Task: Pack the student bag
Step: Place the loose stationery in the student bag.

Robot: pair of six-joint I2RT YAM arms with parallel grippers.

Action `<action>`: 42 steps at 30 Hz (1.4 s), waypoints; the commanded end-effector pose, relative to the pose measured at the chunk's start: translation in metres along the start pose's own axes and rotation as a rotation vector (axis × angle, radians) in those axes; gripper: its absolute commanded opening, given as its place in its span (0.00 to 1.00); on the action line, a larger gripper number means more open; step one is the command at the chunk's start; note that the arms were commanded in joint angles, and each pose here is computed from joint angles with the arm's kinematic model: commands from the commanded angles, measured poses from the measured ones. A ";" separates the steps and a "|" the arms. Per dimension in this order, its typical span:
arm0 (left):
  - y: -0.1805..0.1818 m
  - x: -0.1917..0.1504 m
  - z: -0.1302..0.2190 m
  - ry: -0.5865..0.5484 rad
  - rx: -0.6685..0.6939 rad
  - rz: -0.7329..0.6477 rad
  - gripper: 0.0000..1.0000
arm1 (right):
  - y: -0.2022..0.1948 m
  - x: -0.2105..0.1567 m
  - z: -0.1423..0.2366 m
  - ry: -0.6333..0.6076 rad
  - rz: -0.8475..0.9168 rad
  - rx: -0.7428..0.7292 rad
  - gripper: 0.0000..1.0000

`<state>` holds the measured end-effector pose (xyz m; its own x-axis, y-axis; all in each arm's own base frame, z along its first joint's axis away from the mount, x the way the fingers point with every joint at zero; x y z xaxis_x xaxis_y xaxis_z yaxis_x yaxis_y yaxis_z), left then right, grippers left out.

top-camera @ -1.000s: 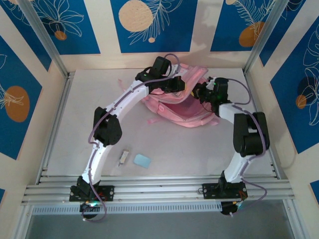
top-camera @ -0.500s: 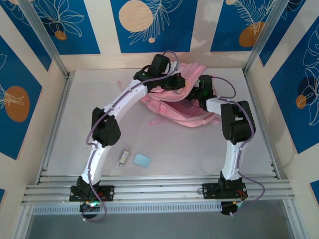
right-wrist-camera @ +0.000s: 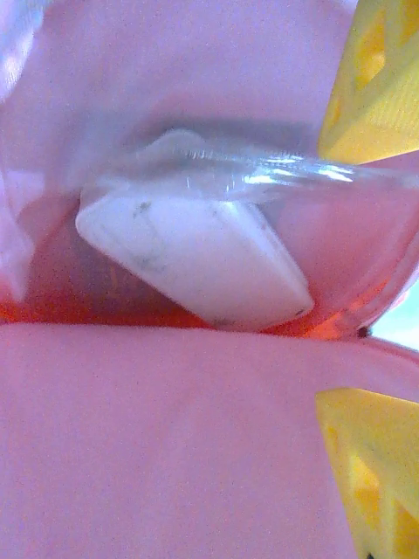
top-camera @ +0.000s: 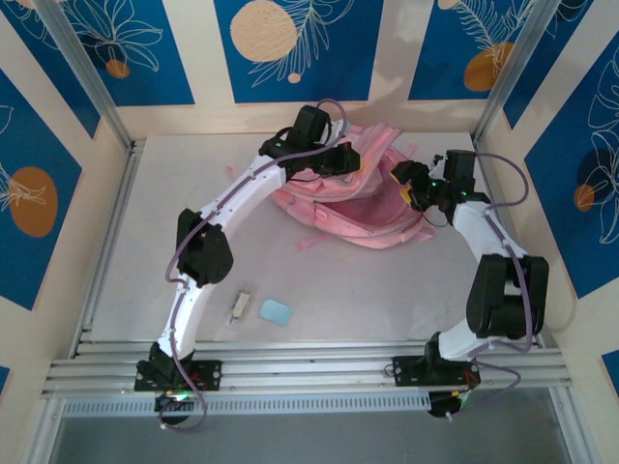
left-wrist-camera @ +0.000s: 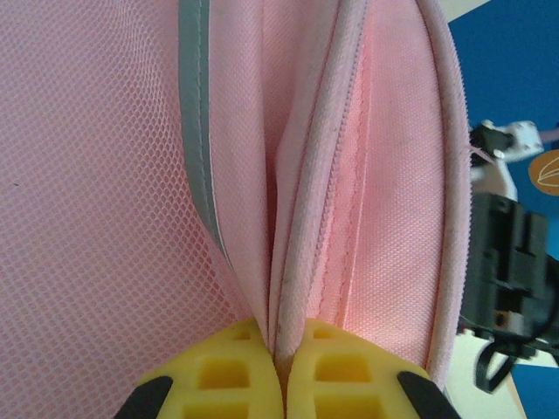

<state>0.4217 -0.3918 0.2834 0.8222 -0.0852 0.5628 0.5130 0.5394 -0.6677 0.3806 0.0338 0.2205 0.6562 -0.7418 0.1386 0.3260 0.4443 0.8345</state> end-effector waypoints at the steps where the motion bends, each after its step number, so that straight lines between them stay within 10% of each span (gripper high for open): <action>1: -0.043 0.016 0.018 -0.073 -0.127 -0.099 0.00 | -0.018 -0.025 0.015 0.066 0.055 -0.089 0.70; 19: -0.044 0.011 0.018 -0.058 -0.137 -0.086 0.00 | -0.066 -0.010 -0.038 0.063 -0.034 -0.276 0.67; 42: -0.050 0.004 0.014 -0.037 -0.151 -0.081 0.00 | 0.023 -0.022 -0.146 0.217 0.061 0.050 0.34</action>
<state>0.4173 -0.3974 0.2737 0.8290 -0.0996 0.5503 0.5116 0.5325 -0.6743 0.4678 0.1256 0.1547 0.7899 -0.6054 0.0973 0.2741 0.4906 0.8271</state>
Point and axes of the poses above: each hand's point on the last joint's axis, 136 mm out from that joint toward the fingers, its own z axis back along the fingers, its own y axis along the line the jaws close on, x = y × z, the point moved 6 cm from there along z, back along the fingers, and after that the axes turned 6 degrees about -z, right-handed, at the moved point
